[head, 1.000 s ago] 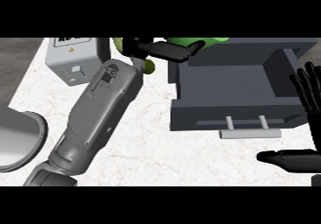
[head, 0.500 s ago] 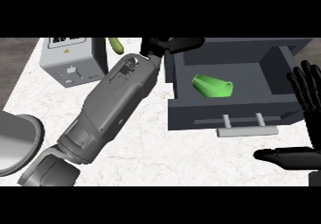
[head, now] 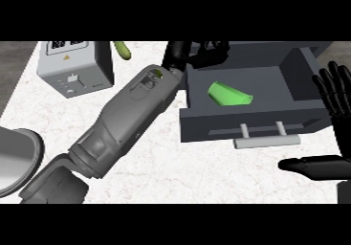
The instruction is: Pick up the cup, place it into the drawer and close the drawer
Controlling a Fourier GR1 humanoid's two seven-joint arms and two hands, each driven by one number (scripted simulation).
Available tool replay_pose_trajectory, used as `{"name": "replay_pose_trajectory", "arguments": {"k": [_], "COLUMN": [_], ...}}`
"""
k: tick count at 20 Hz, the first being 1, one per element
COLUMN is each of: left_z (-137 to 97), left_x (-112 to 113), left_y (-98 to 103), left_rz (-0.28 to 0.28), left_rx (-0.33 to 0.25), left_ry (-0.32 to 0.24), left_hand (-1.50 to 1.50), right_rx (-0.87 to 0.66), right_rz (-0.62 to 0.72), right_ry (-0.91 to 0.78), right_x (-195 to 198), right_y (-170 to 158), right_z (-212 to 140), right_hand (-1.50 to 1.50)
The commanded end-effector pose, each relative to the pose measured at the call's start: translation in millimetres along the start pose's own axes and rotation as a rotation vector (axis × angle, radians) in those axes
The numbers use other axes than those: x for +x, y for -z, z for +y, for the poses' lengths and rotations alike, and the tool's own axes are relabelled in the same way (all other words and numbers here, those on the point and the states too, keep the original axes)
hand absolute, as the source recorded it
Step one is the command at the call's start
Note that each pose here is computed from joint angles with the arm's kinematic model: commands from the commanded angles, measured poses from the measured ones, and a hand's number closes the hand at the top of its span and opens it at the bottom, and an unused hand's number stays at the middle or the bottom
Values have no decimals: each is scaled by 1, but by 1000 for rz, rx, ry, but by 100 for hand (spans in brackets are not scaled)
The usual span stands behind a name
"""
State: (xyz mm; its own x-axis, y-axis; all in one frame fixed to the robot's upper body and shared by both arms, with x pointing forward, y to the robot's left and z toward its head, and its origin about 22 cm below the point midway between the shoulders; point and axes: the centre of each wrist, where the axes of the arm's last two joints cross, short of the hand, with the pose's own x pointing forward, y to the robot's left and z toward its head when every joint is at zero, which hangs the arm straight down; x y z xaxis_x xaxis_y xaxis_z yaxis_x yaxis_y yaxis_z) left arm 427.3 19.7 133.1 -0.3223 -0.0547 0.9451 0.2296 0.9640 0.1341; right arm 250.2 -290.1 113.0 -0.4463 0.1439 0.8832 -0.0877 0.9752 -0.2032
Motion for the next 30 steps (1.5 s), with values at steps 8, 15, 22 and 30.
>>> {"name": "replay_pose_trajectory", "arguments": {"k": [8, 15, 22, 30], "left_z": [-6, -17, -23, -2], "left_x": [-16, -12, 4, 25], "left_y": [-6, -11, -9, -1], "left_rz": [94, 5, -88, -72], "left_rx": [-53, -7, 13, 52], "left_ry": [214, 151, 20, -77], "left_hand": [-150, -150, -150, -150], "right_rx": [16, 40, 175, 313], "right_rz": [-26, -46, -45, 23], "right_ry": [9, 93, 150, -104], "right_x": [-2, 9, 20, 32], "right_y": [4, 10, -6, -18], "right_z": [-5, 12, -2, -16], "right_hand": [-150, -150, 150, 150]}}
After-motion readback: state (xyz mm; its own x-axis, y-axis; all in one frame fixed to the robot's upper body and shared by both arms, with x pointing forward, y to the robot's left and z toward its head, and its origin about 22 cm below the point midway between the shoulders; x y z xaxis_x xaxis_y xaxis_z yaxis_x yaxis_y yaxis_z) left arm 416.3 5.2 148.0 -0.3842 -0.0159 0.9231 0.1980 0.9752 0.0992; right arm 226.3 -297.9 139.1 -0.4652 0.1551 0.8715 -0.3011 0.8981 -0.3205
